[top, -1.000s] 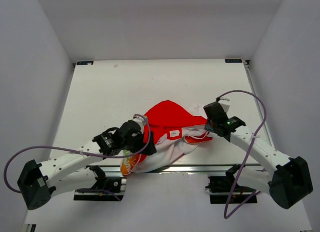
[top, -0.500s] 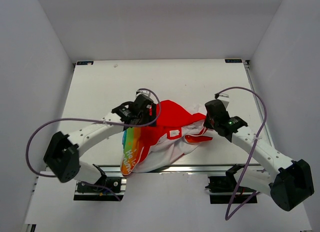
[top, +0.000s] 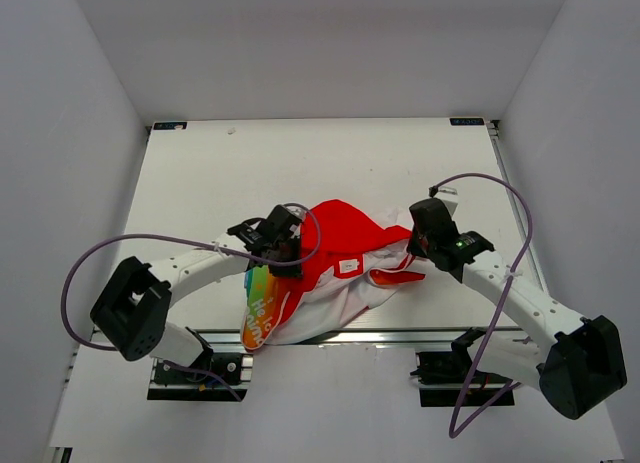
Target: Zip up the jacket
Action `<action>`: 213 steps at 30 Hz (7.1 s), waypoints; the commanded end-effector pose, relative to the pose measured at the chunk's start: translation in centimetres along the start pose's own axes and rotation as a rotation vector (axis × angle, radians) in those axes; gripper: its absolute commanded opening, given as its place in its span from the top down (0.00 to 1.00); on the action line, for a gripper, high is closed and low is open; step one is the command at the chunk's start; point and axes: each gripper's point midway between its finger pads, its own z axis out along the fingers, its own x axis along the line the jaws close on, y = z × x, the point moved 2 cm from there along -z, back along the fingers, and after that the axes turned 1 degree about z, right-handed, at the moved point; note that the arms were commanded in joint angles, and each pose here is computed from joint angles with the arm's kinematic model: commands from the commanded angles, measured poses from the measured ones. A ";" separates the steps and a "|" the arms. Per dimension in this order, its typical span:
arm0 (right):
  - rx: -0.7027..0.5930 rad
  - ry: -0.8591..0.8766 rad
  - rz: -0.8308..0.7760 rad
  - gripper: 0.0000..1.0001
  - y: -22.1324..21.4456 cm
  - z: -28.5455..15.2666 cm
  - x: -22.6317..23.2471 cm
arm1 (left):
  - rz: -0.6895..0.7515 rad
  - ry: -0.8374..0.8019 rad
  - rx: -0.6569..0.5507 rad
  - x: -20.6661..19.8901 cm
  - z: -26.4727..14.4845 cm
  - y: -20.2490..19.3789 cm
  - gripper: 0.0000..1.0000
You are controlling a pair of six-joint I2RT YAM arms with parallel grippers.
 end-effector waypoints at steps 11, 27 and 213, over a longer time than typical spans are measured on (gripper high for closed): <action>-0.299 0.265 0.012 1.00 8.4 -8.5 2.7 | 0.112 -0.298 -0.554 -7.2 -16.8 10.1 1.00; -0.770 0.731 0.054 1.00 20.0 -30.5 4.5 | -0.078 -0.447 -1.119 -8.7 -39.6 15.9 1.00; 0.090 0.236 -0.148 0.11 1.1 -1.8 1.4 | 0.035 0.039 -0.346 -4.7 -6.6 4.3 0.02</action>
